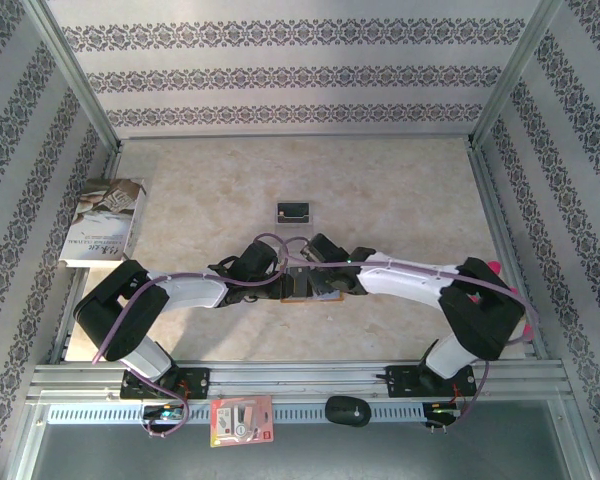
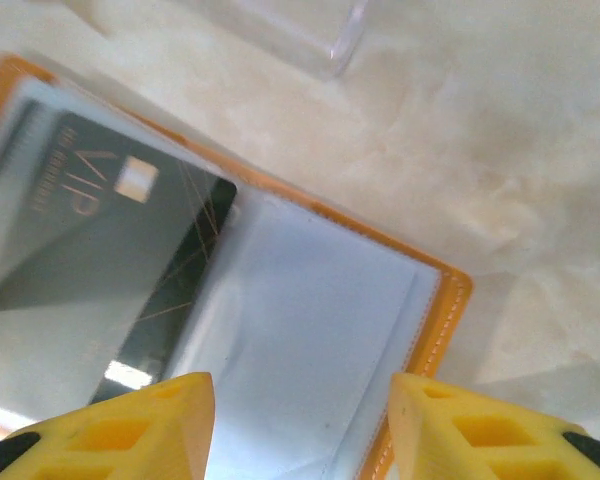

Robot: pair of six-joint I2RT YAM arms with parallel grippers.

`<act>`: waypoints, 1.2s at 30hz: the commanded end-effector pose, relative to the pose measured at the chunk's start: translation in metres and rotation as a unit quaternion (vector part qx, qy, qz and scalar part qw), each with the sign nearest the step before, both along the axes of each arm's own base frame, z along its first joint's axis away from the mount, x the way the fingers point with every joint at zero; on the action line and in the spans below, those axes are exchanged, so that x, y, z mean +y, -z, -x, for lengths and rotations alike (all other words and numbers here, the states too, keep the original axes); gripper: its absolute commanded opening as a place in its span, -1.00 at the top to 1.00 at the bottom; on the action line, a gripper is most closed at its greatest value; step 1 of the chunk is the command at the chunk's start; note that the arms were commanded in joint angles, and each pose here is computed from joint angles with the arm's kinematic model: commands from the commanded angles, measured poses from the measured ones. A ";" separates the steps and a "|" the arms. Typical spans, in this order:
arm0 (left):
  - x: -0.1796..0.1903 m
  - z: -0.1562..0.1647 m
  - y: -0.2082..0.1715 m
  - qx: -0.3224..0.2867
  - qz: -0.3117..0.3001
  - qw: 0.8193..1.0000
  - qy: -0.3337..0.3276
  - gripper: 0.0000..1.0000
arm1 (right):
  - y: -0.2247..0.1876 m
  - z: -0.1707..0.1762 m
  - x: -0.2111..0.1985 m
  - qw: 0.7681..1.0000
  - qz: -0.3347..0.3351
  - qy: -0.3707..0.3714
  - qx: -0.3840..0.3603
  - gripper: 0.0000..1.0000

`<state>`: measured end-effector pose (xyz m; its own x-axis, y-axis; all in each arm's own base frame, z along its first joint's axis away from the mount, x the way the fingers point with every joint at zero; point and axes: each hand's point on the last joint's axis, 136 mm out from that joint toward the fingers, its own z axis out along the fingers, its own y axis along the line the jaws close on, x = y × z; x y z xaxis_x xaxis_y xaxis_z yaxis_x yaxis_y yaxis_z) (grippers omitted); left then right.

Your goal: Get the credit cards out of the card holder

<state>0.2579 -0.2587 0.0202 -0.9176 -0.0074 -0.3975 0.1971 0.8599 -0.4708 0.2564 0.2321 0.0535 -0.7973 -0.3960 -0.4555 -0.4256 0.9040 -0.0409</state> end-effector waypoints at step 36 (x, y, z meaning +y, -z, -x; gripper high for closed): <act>0.060 0.059 0.082 0.144 -0.128 0.981 -0.017 0.31 | 0.040 0.007 0.033 0.952 -0.229 0.051 0.199 0.46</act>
